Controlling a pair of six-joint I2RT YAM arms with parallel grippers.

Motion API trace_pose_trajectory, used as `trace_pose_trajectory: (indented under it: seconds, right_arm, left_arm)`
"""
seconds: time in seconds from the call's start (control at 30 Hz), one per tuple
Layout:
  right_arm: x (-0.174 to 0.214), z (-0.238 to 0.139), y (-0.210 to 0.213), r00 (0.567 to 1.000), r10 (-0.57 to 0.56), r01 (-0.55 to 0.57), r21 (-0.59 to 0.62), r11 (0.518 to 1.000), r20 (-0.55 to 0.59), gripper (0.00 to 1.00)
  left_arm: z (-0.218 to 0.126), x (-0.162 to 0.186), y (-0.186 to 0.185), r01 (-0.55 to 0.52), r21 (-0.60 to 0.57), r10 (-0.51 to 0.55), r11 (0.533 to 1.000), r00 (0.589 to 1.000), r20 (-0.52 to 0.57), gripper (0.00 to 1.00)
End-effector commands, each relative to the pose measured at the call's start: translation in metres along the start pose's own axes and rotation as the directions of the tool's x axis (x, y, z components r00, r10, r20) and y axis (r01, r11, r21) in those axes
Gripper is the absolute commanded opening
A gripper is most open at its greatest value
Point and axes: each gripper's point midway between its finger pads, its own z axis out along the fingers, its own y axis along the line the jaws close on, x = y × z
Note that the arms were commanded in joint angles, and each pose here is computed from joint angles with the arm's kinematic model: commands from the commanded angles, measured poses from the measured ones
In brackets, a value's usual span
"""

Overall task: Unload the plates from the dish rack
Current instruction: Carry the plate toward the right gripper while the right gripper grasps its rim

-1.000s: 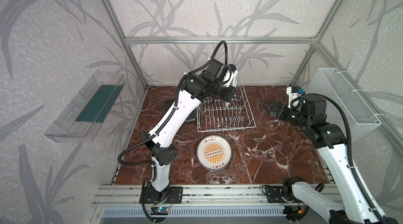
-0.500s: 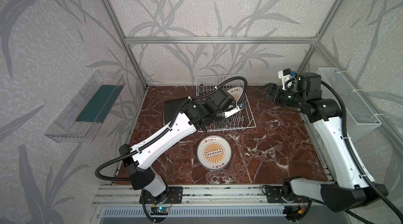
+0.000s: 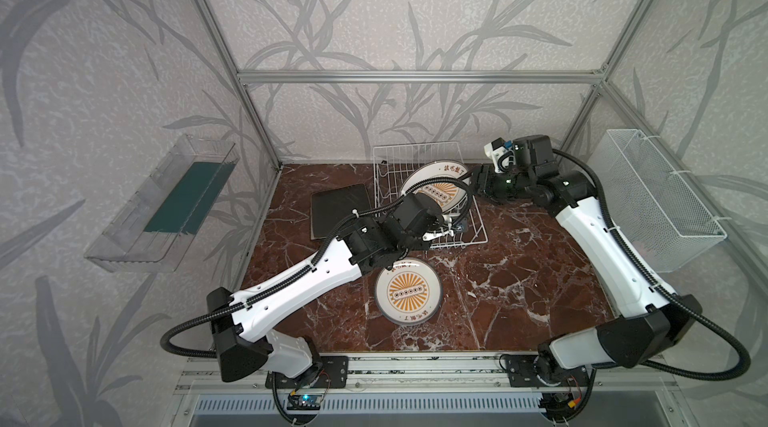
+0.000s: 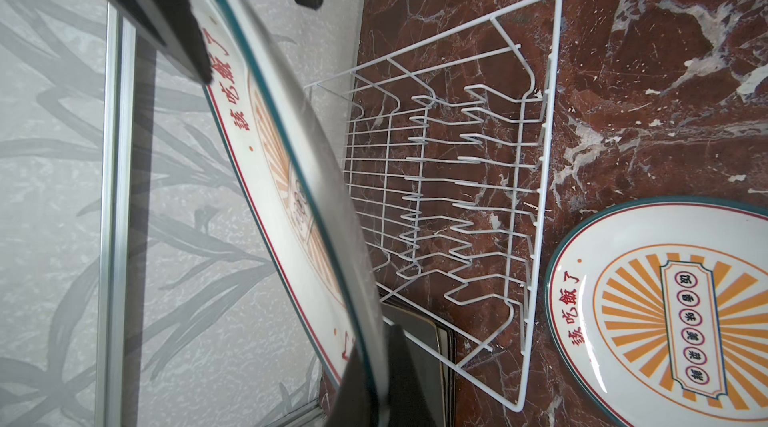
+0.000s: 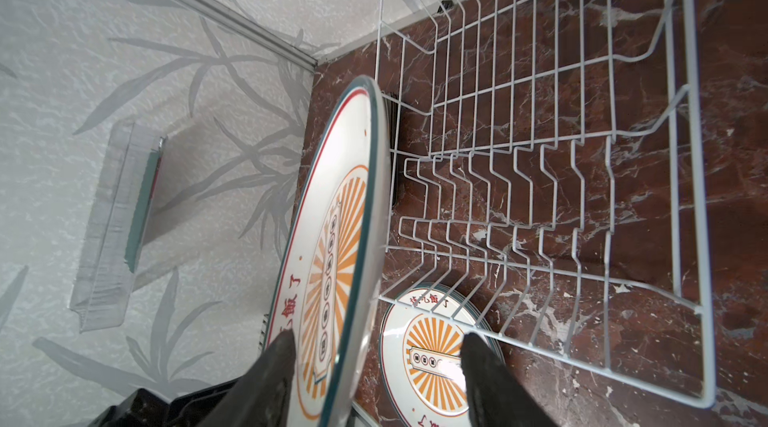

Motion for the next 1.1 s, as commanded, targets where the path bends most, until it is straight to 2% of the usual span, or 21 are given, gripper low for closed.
trace_pose_trajectory:
  seconds: [0.0, 0.27, 0.43, 0.5, 0.53, 0.57, 0.6, 0.7, 0.77, 0.8, 0.87, 0.9, 0.97, 1.07]
  right_arm:
    - [0.003, 0.013, -0.006, 0.999, 0.032, -0.032, 0.016, 0.999, -0.020, 0.51]
    - [0.006, 0.019, -0.003, 0.998, 0.058, -0.059, -0.014, 0.998, -0.022, 0.22]
    - [0.008, 0.021, 0.001, 0.996, 0.085, -0.086, -0.055, 0.995, -0.025, 0.01]
    - [0.006, 0.020, 0.002, 0.995, 0.097, -0.098, -0.068, 0.993, -0.012, 0.00]
    - [0.005, 0.018, 0.003, 0.995, 0.097, -0.096, -0.070, 0.993, -0.001, 0.00]
    - [0.003, 0.016, 0.004, 0.995, 0.094, -0.094, -0.072, 0.993, 0.009, 0.00]
    - [0.002, 0.013, 0.005, 0.995, 0.095, -0.093, -0.076, 0.993, 0.024, 0.00]
    - [-0.006, 0.002, 0.006, 0.989, 0.127, -0.117, -0.126, 0.985, 0.075, 0.00]
    - [-0.010, -0.008, 0.003, 0.983, 0.147, -0.130, -0.147, 0.981, 0.110, 0.00]
    - [-0.012, -0.015, 0.003, 0.980, 0.148, -0.127, -0.156, 0.980, 0.130, 0.00]
    - [-0.011, -0.027, 0.000, 0.977, 0.138, -0.114, -0.150, 0.982, 0.160, 0.00]
    - [-0.008, -0.033, -0.001, 0.978, 0.126, -0.101, -0.148, 0.984, 0.167, 0.00]
    - [0.002, -0.042, -0.001, 0.981, 0.102, -0.077, -0.152, 0.985, 0.167, 0.00]
    - [0.026, -0.048, -0.007, 0.988, 0.073, -0.053, -0.144, 0.988, 0.134, 0.00]
  left_arm:
    - [-0.018, -0.005, 0.024, 0.022, -0.098, -0.017, 0.995, 0.999, 0.051, 0.00]
    - [-0.011, 0.005, 0.018, -0.024, -0.116, 0.024, 0.993, 1.000, 0.001, 0.00]
    - [-0.010, 0.005, 0.031, 0.016, -0.218, -0.013, 0.976, 1.000, 0.017, 0.00]
    - [-0.009, 0.005, 0.032, 0.029, -0.237, -0.026, 0.971, 0.999, 0.019, 0.00]
    - [-0.009, 0.006, 0.034, 0.042, -0.246, -0.039, 0.968, 0.999, 0.015, 0.03]
    - [-0.009, 0.007, 0.035, 0.050, -0.252, -0.048, 0.967, 0.999, 0.012, 0.10]
    - [-0.009, 0.008, 0.035, 0.059, -0.254, -0.058, 0.965, 0.998, 0.010, 0.22]
    - [-0.013, 0.009, 0.034, 0.121, -0.240, -0.116, 0.963, 0.993, 0.037, 0.67]
    - [-0.021, 0.009, 0.034, 0.181, -0.219, -0.170, 0.959, 0.983, 0.072, 0.76]
    - [-0.027, 0.010, 0.035, 0.227, -0.201, -0.210, 0.953, 0.972, 0.101, 0.78]
    - [-0.041, 0.010, 0.037, 0.326, -0.144, -0.301, 0.934, 0.938, 0.172, 0.99]
    - [-0.051, 0.011, 0.039, 0.386, -0.106, -0.358, 0.916, 0.908, 0.219, 0.99]
    - [-0.068, 0.017, 0.047, 0.504, -0.053, -0.467, 0.862, 0.832, 0.300, 0.99]
    - [-0.093, 0.033, 0.059, 0.672, 0.057, -0.635, 0.738, 0.664, 0.394, 0.99]
